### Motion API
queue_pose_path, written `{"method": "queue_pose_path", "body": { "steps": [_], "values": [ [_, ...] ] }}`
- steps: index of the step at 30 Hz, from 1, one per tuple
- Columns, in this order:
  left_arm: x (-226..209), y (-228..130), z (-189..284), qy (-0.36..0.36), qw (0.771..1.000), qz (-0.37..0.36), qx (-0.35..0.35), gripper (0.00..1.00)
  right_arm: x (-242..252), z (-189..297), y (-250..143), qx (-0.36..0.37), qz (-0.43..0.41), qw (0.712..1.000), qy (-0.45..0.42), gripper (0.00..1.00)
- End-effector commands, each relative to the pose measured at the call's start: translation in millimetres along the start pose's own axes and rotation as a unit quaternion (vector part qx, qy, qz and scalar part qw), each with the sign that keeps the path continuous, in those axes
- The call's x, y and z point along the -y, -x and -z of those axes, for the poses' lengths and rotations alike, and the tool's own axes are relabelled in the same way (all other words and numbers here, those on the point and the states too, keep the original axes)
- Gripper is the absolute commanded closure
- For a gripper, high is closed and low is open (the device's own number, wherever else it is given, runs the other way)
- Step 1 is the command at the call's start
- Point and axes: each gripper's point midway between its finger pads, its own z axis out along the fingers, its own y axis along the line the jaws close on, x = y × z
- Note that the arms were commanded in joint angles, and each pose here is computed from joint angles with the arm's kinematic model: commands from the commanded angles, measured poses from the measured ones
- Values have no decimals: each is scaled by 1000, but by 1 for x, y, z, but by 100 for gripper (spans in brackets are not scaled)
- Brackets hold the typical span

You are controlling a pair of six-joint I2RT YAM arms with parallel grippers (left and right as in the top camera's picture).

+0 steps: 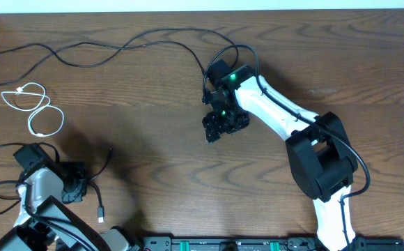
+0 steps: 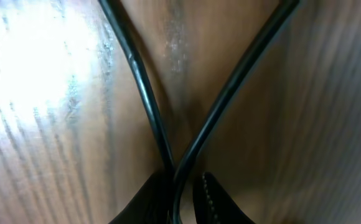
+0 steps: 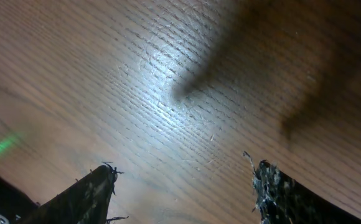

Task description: Untangle cables

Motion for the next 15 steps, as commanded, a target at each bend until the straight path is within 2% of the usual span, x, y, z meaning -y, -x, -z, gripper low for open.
{"method": "queue_pose_path", "body": {
  "steps": [1, 9, 15],
  "values": [
    [-10, -14, -13, 16, 999, 18, -24, 81, -3, 1, -1, 0, 7, 1000, 4, 30],
    [6, -4, -8, -9, 1000, -15, -12, 81, -3, 1, -1, 1, 7, 1000, 4, 30],
    [17, -7, 2, -1, 999, -47, -18, 79, -3, 1, -1, 1, 7, 1000, 4, 30]
  ]
}}
